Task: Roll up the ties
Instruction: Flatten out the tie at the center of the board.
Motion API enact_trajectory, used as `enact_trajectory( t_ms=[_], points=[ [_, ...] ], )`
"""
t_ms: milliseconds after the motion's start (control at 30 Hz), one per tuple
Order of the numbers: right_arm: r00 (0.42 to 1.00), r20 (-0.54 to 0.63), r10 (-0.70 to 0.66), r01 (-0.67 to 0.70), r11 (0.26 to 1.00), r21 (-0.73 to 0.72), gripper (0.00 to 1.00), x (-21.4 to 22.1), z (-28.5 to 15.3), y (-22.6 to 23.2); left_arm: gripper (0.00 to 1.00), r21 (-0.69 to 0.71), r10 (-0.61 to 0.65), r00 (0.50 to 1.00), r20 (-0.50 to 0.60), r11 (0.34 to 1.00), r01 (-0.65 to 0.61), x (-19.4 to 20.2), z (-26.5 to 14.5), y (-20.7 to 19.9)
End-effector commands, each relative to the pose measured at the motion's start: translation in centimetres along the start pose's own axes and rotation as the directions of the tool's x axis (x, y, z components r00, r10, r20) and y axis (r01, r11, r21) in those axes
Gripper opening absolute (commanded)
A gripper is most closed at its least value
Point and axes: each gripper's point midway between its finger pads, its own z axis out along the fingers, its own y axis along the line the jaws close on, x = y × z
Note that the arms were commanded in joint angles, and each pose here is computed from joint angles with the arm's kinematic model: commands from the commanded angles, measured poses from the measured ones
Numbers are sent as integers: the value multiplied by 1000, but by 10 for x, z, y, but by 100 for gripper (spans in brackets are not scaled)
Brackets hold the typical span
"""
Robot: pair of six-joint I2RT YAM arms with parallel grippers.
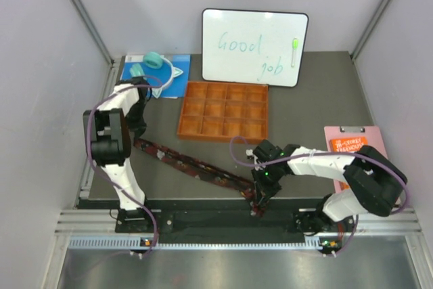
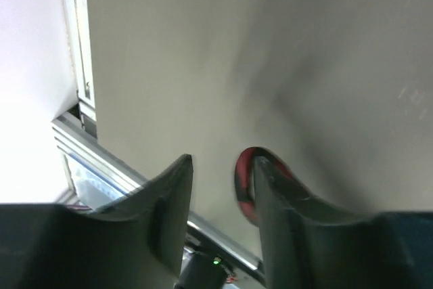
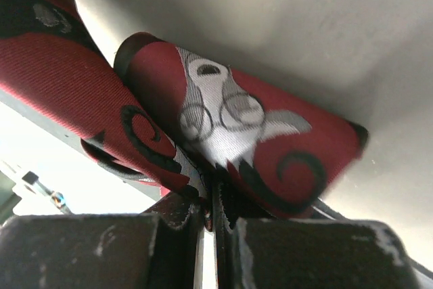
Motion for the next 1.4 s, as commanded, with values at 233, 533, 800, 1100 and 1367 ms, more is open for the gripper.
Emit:
enact_trajectory(
  t_ms=[233,533,800,1100,1367],
  points=[
    [996,-35,-77,71,986,-153,0,-15,-5,37,99,91,-66,986,152,994,52,-56,-37,2],
    [991,-53,-119,103,965,-242,0,-27,-8,60,91,305,-42,987,154,952,-7,-58,-48,-31],
    [986,-38,-161,142,941,-307,0,-28,-21,76,83,404,-176,975,137,908,107,-59,-66,-50],
    [988,-31,-153,137,948,-286,0,-30,-21,74,68,584,-445,858,257,779,229,-31,-57,-25],
    [988,-30,-152,138,951,-276,0,-33,-19,73,62,673,-526,829,189,684,281,-24,-51,-23]
  ],
)
